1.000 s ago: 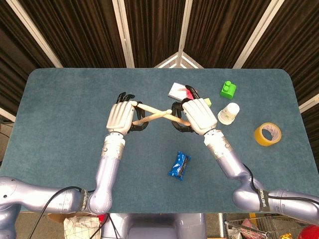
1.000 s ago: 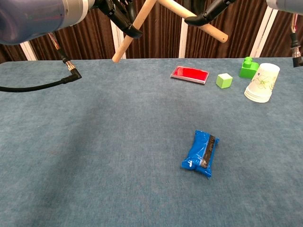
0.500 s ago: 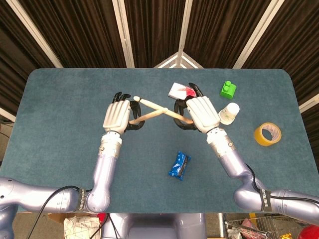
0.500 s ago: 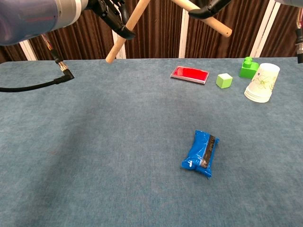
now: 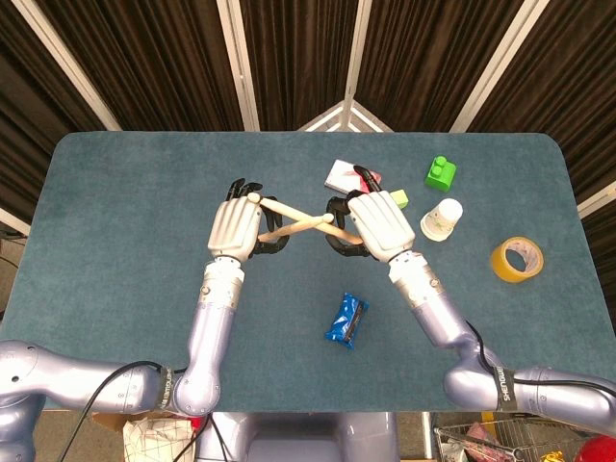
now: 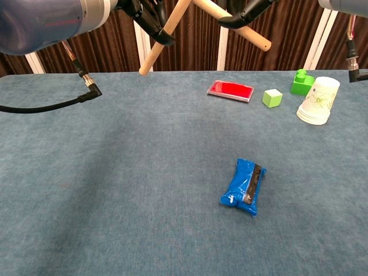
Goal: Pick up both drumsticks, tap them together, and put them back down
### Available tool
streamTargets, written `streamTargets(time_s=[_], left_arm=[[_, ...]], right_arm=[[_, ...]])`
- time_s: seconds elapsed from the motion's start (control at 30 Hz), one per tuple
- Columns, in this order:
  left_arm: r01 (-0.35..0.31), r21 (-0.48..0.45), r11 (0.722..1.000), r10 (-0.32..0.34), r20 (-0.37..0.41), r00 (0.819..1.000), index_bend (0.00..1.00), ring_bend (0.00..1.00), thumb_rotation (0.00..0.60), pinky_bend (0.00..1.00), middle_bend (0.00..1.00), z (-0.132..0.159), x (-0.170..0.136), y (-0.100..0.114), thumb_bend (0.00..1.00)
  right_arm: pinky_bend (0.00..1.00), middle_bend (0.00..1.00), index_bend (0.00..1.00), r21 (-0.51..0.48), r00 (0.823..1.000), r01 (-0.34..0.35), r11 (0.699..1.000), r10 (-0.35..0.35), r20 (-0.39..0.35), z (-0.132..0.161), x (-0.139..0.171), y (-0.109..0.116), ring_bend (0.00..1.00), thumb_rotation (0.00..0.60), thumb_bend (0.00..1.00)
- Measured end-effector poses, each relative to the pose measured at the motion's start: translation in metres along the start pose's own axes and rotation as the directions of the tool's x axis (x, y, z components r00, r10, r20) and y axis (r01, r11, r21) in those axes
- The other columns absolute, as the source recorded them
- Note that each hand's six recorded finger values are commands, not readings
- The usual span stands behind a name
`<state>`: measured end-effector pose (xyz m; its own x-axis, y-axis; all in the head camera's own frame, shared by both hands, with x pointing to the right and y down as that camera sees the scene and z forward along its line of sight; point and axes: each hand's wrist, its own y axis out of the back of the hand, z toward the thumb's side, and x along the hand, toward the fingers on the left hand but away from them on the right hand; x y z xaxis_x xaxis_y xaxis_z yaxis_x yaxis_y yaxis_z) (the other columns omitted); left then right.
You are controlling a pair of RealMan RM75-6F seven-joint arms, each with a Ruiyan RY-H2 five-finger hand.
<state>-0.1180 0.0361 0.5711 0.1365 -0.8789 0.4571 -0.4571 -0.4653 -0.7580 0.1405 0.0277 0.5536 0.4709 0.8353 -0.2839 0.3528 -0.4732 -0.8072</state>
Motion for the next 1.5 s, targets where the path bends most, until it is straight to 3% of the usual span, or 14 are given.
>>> streamTargets(time_s=[0.3,0.53,0.8,1.03,1.33,1.5], left_arm=[[0.004,0.028,1.000,-0.004,-0.007,1.000,0.65,0.16,0.600,0.03,0.62,-0.005,-0.001,0.000,0.37],[-0.019,0.111,0.994,0.020,-0.010,1.000,0.65,0.16,0.600,0.03,0.62,-0.030,-0.003,0.015,0.37],[-0.034,0.301,0.953,0.040,-0.014,0.999,0.66,0.16,0.600,0.03,0.61,-0.112,-0.018,0.033,0.37],[0.007,0.414,0.910,0.036,-0.095,0.995,0.66,0.16,0.600,0.03,0.61,-0.196,-0.023,0.029,0.37],[0.053,0.560,0.827,0.066,-0.190,0.980,0.66,0.16,0.600,0.03,0.61,-0.294,-0.019,0.017,0.37],[0.111,0.583,0.805,0.049,-0.251,0.967,0.66,0.16,0.600,0.03,0.61,-0.328,-0.016,-0.003,0.37]], right_arm=[[0.04,0.67,0.72,0.003,1.000,0.013,1.000,-0.013,0.022,-0.007,0.002,0.004,0.46,0.600,0.49],[0.04,0.67,0.72,0.037,0.996,0.042,0.998,-0.045,0.081,-0.040,0.011,0.014,0.46,0.600,0.49],[0.04,0.67,0.72,0.064,0.984,0.081,0.995,-0.090,0.155,-0.102,0.038,0.022,0.46,0.600,0.51],[0.04,0.67,0.72,0.148,0.976,0.067,0.987,-0.096,0.198,-0.149,0.065,0.015,0.46,0.600,0.51],[0.04,0.67,0.72,0.166,0.986,0.019,0.986,-0.046,0.160,-0.160,0.085,-0.011,0.46,0.600,0.51],[0.04,0.67,0.72,0.168,0.986,0.000,0.986,-0.029,0.167,-0.163,0.089,-0.019,0.46,0.600,0.51]])
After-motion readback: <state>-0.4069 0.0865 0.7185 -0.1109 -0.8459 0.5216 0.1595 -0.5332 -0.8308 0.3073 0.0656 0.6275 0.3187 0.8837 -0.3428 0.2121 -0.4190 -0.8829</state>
